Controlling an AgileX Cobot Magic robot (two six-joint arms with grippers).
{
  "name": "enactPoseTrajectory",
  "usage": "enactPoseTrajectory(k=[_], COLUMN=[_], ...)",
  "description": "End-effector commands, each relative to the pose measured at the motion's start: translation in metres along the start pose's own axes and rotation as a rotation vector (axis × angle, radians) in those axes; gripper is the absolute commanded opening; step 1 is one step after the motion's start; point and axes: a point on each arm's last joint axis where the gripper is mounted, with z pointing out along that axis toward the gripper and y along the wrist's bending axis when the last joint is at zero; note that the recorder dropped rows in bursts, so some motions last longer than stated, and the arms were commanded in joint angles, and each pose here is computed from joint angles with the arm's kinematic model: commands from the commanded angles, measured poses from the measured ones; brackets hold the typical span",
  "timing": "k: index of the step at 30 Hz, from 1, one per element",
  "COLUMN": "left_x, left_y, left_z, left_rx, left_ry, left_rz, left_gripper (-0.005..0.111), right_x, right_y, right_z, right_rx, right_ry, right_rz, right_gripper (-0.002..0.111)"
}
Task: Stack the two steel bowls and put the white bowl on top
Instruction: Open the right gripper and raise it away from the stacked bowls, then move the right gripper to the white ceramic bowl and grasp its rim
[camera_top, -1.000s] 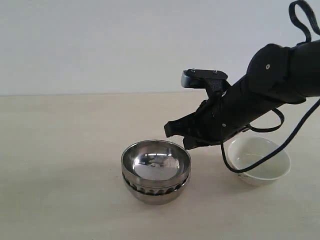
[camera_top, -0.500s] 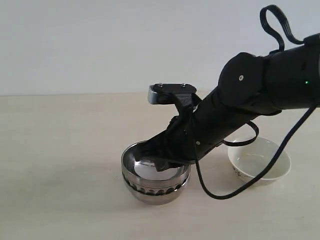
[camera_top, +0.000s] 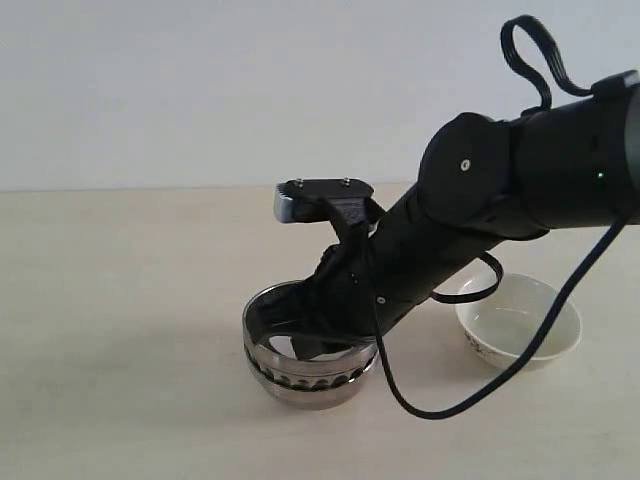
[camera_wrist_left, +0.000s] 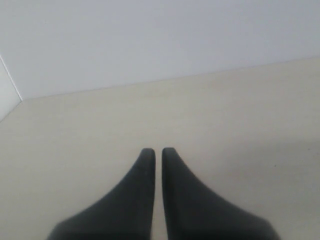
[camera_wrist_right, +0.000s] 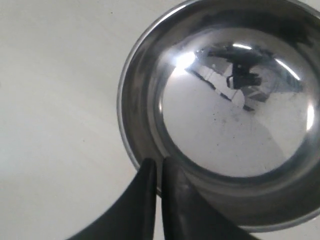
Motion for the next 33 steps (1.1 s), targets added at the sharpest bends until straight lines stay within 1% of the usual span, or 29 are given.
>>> enactPoseTrajectory(k=[1, 4, 7, 10, 15, 18, 23, 29, 31, 33], left_x=[0.000, 0.000, 0.000, 0.000, 0.000, 0.000, 0.000, 0.000, 0.000, 0.000], left_y=[0.000, 0.000, 0.000, 0.000, 0.000, 0.000, 0.000, 0.000, 0.000, 0.000], left_z=[0.000, 0.000, 0.000, 0.000, 0.000, 0.000, 0.000, 0.000, 0.000, 0.000], left_rx=[-0.001, -0.001, -0.001, -0.001, -0.001, -0.001, -0.001, -0.001, -0.001, -0.001], left_ry=[-0.008, -0.008, -0.008, -0.008, -0.008, -0.008, -0.008, -0.008, -0.008, -0.008], left_rz=[-0.019, -0.019, -0.019, -0.019, -0.019, -0.019, -0.019, -0.019, -0.019, -0.019], left_gripper=[0.004, 0.004, 0.004, 0.004, 0.004, 0.004, 0.004, 0.004, 0.004, 0.004], right_x=[0.001, 0.007, 0.014, 0.014, 0.005, -0.001, -0.007, -0.005, -0.002, 0.002], right_y=[0.004, 0.010, 0.007, 0.006, 0.012, 0.009, -0.028, -0.088, -0.105, -0.119], right_z=[-0.004, 0.001, 0.006, 0.005, -0.016, -0.035, -0.068, -0.094, -0.102, -0.107], right_rx=[-0.008, -0.007, 0.008, 0.017, 0.010, 0.013, 0.061, 0.148, 0.187, 0.230], right_ry=[0.006, 0.002, 0.002, -0.010, -0.100, -0.152, -0.196, -0.197, -0.196, -0.186], right_rz=[-0.028, -0.047, -0.045, -0.056, -0.069, -0.054, 0.060, 0.245, 0.281, 0.307], right_gripper=[0.000, 0.000, 0.000, 0.000, 0.000, 0.000, 0.000, 0.000, 0.004, 0.014])
